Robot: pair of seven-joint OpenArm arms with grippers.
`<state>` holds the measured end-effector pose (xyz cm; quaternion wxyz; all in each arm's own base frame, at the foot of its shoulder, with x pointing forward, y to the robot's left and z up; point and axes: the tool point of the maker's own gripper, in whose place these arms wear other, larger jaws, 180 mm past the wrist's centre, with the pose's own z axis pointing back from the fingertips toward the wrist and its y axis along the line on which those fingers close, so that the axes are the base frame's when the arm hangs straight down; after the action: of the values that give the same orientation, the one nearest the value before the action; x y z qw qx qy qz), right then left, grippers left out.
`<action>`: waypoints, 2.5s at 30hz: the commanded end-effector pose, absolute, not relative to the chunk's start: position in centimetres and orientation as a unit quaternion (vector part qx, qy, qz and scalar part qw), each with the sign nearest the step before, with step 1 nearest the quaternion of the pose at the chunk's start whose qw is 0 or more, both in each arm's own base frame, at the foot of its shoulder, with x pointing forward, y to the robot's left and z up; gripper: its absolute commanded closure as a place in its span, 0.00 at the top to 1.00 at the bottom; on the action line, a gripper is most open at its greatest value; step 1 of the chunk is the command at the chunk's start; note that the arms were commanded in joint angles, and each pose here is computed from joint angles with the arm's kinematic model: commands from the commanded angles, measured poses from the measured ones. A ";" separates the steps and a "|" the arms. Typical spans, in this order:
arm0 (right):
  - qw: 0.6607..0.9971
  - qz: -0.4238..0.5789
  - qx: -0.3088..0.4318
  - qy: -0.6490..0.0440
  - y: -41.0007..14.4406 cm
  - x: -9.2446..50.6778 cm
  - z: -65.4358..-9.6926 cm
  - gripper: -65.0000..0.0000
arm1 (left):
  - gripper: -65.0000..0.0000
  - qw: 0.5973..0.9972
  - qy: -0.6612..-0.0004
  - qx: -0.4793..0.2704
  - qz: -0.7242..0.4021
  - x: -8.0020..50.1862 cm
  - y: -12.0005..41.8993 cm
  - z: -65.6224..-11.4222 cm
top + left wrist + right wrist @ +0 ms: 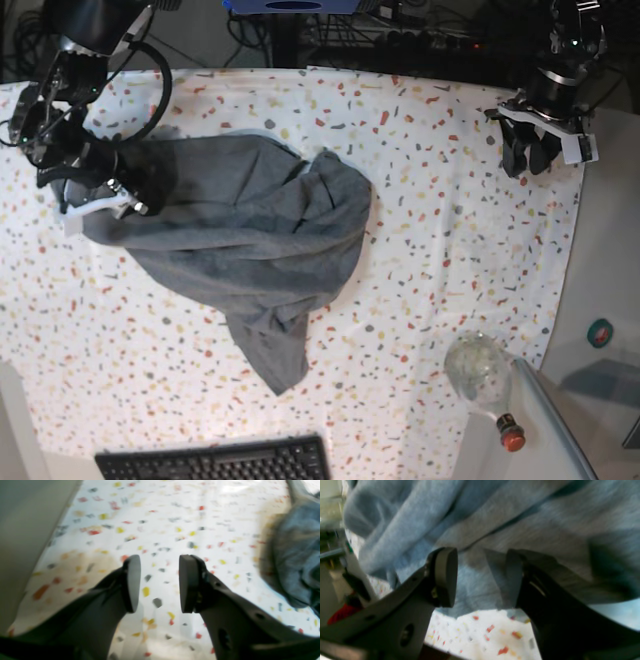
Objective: Layout the t-shirt on the table in an organized manner, then fold the t-shirt properly
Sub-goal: 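Release the shirt and reposition the right gripper over the shirt, then grasp the shirt middle with the right gripper and pull it outward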
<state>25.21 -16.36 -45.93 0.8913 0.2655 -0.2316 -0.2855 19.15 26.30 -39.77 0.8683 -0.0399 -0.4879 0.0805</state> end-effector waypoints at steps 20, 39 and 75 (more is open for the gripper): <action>0.884 -0.243 0.242 -0.318 -18.7 28.3 -40.3 0.00 | 0.36 0.866 -0.492 -0.045 0.077 18.8 26.0 -39.6; 0.919 0.028 0.338 -0.199 -0.1 23.8 -40.5 0.45 | 0.36 0.851 -0.516 -0.002 0.094 19.3 29.7 -37.6; 0.908 0.010 0.349 -0.230 -4.1 26.4 -39.7 0.00 | 0.36 0.857 -0.504 0.004 0.104 19.1 30.5 -38.9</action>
<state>25.50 -4.24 -40.98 0.9174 0.3389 -0.2086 0.0036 18.31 30.17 -40.14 0.8682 0.0032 -0.4838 0.1105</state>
